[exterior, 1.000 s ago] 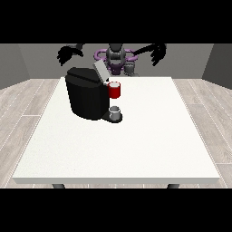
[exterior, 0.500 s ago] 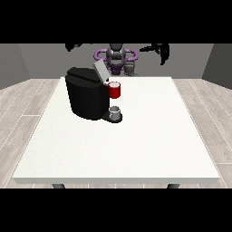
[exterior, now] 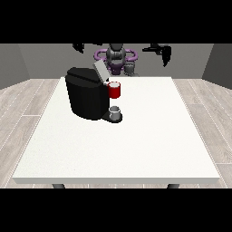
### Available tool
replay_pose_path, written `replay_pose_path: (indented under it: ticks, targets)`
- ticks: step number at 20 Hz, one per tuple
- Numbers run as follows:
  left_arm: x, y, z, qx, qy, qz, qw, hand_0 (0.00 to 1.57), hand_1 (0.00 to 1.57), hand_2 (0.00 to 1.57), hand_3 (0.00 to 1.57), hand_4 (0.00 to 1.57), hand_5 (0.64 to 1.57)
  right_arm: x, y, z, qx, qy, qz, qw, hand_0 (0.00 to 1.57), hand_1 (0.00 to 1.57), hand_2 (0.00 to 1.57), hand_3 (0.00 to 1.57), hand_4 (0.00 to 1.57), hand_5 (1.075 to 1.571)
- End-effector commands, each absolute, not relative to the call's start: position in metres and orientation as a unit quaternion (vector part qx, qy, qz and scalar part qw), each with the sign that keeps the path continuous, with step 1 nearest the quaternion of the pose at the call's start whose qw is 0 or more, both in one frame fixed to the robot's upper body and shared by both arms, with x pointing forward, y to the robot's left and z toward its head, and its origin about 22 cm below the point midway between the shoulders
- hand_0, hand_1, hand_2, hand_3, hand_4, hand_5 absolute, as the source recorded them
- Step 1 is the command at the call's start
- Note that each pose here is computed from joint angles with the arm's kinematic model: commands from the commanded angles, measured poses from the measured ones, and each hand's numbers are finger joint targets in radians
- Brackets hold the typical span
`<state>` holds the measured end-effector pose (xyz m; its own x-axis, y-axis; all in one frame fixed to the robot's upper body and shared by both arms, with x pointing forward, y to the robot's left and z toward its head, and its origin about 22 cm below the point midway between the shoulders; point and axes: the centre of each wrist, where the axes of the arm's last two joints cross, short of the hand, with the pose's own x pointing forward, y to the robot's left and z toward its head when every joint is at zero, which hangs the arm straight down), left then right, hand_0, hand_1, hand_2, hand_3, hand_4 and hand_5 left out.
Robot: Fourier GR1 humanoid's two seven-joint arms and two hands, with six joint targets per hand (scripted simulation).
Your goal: Insert the coffee pod into the coffee machine and close the lid
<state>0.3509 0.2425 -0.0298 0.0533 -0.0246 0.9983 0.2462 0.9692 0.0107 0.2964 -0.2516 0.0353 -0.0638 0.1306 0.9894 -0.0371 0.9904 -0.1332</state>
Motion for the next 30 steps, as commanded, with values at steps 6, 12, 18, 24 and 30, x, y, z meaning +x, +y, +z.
replay_pose_path:
  ticks: [6, 12, 18, 24, 30]
  targets:
    - [0.331, 0.224, -0.013, -0.105, -0.697, -0.093, 0.703, 0.00, 0.00, 0.00, 0.00, 0.00, 1.571, 0.331, -0.250, 0.051, -0.008, -0.737, 0.052, 0.674, 0.00, 0.00, 0.00, 0.00, 0.00, 1.571]
    - [0.319, 0.227, -0.003, -0.094, -0.733, -0.070, 0.670, 0.00, 0.00, 0.00, 0.00, 0.00, 1.571, 0.348, -0.264, 0.051, -0.027, -0.746, 0.044, 0.664, 0.00, 0.00, 0.00, 0.00, 0.00, 1.571]
    - [0.308, 0.256, 0.012, -0.054, -0.728, -0.066, 0.680, 0.00, 0.00, 0.00, 0.00, 0.00, 1.571, 0.357, -0.260, 0.048, 0.002, -0.739, 0.064, 0.671, 0.00, 0.00, 0.00, 0.00, 0.00, 1.571]
    - [0.295, 0.270, 0.018, -0.040, -0.722, -0.061, 0.688, 0.00, 0.00, 0.00, 0.00, 0.00, 1.571, 0.359, -0.238, 0.043, 0.002, -0.719, 0.108, 0.687, 0.00, 0.00, 0.00, 0.00, 0.00, 1.571]
    - [0.302, 0.267, 0.024, -0.039, -0.742, -0.049, 0.667, 0.00, 0.00, 0.00, 0.00, 0.00, 1.571, 0.384, -0.225, 0.074, 0.006, -0.742, 0.104, 0.662, 0.00, 0.00, 0.00, 0.00, 0.00, 1.571]
